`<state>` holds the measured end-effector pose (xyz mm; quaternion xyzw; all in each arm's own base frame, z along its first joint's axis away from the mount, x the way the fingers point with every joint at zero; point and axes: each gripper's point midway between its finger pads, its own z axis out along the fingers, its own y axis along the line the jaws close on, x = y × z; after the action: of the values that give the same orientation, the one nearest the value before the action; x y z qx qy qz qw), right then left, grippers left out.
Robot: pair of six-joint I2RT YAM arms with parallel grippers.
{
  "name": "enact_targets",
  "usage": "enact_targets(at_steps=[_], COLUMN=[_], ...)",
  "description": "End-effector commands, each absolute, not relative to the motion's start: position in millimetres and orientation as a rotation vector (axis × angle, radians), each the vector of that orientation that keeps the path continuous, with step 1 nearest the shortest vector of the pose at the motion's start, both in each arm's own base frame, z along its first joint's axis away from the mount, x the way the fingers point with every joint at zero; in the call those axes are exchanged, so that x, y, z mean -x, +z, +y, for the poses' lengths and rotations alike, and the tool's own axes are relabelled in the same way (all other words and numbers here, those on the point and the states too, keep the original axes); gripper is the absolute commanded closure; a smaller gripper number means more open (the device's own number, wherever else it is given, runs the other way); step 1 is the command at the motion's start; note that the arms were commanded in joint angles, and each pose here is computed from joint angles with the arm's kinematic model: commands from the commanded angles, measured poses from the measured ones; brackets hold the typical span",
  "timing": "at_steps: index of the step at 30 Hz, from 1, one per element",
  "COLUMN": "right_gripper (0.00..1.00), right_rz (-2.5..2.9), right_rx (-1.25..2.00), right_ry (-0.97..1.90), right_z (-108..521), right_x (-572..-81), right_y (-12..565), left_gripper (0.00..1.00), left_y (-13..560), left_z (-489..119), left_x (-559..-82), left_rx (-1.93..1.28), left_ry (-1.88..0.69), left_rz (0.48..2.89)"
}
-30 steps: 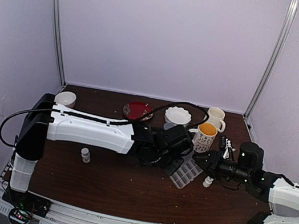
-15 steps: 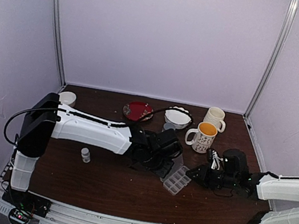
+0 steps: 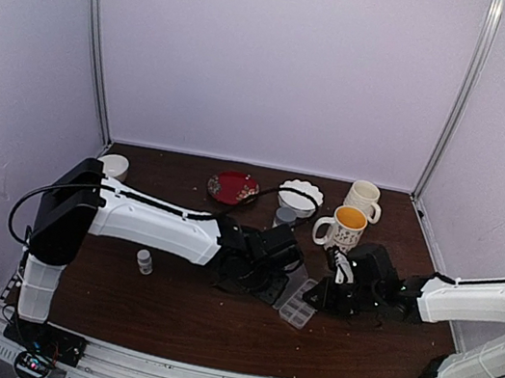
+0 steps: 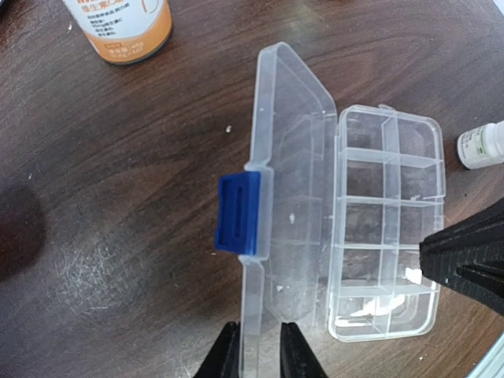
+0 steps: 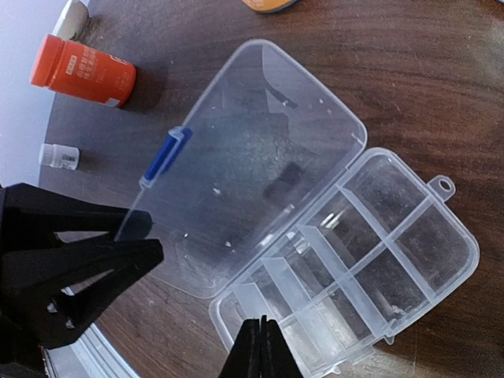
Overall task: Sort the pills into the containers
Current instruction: Place the pill container at the center of the board.
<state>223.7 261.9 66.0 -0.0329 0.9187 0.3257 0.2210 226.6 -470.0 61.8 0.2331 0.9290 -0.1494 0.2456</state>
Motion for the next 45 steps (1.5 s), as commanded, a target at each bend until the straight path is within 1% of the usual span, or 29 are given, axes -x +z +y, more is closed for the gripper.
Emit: enact_targets(at_steps=[1, 8, 14, 16, 20, 23, 33, 37, 42, 45], right_gripper=[0.97, 0.96, 0.96, 0.96, 0.96, 0.97, 0.97, 0.97, 0.98, 0.99], right_rz=[2.593, 2.644, 2.66, 2.661, 2.66, 2.653, 2.644, 2.628, 2.61, 2.602], right_rx=[0.132, 0.213, 0.239, 0.247, 0.283, 0.294, 0.312, 0.307, 0.306, 0.307], right_ry=[0.695, 0.53, 0.508, 0.509, 0.521, 0.518, 0.51, 0.512, 0.511, 0.514], right_z=[246, 232, 233, 235, 240, 242, 243, 242, 241, 241], right_x=[-224, -218, -216, -216, -214, -214, -215, -216, -218, -218], right_y=[46, 28, 21, 20, 21, 23, 27, 31, 34, 36], left_gripper=[0.8, 0.79, 0.78, 0.74, 0.54, 0.48, 0.48, 0.49, 0.48, 0.52], left_y=[59, 46, 36, 32, 19, 13, 3, 29, 85, 106], left_z=[-467, -457, -448, -448, -449, -447, -449, -448, -454, -462], left_x=[-234, -239, -242, -243, -240, -241, -245, -252, -267, -271], left_rx=[-0.583, -0.558, -0.55, -0.555, -0.57, -0.573, -0.607, -0.593, -0.588, -0.598], left_ry=[-0.434, -0.423, -0.402, -0.397, -0.373, -0.334, -0.241, -0.246, -0.288, -0.339], left_rz=[2.542, 2.567, 2.587, 2.595, 2.629, 2.647, 2.681, 2.616, 2.488, 2.449])
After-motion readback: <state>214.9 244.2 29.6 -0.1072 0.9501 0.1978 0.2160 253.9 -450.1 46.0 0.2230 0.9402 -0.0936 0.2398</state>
